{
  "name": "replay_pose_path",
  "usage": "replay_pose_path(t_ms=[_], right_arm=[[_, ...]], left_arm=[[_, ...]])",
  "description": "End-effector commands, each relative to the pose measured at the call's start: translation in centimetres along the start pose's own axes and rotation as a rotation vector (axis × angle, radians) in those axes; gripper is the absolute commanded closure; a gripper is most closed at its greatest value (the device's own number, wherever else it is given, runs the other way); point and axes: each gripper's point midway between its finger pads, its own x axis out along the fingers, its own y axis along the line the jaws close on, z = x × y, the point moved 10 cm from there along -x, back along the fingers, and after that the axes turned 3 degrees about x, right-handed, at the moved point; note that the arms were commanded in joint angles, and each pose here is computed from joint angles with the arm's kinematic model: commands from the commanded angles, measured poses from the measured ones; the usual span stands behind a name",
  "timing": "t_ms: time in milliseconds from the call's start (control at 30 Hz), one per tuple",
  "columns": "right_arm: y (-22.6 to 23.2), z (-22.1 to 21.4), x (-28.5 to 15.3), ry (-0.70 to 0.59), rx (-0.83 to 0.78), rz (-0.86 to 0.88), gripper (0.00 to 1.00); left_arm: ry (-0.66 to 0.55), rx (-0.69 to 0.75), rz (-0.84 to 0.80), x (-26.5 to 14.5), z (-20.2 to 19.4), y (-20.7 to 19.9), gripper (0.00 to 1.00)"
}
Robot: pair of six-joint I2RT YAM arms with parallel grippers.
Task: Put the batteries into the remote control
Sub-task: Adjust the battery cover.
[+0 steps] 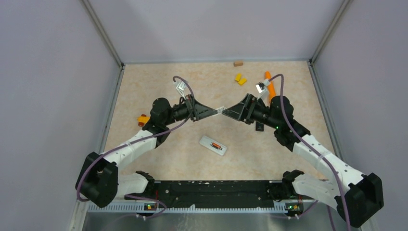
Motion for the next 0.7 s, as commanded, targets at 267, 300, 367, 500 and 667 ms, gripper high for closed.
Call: replay_pose_path(t_ms=[267,300,367,500,667], right_arm=[[0.4,-0.1,-1.3,0.221,-0.339,0.055,0.51],[0.3,-0.1,-1.2,0.228,-0.346,0.05,0.56],[0.2,-0.1,-1.1,0.233,-0.349,0.045,0.65],[0.4,-0.2,-1.1,0.245,-0.345,0.07,0.73],[0.4,-0.6,-1.0,0.305,-0.314,0.111,0.67]], left_arm=[[0.344,0.124,-0.168,-1.5,-1.0,-1.1,1.0],[0.35,0.125,-0.168,-1.5,-1.0,-1.1,1.0],[0.357,0.128,-0.167,-1.5,-1.0,-1.1,1.0],[0.354,0.122,-0.151,-1.5,-1.0,-0.9,1.0],[0.356,0.112,-0.146,-1.3,-0.9,-0.7,1.0]])
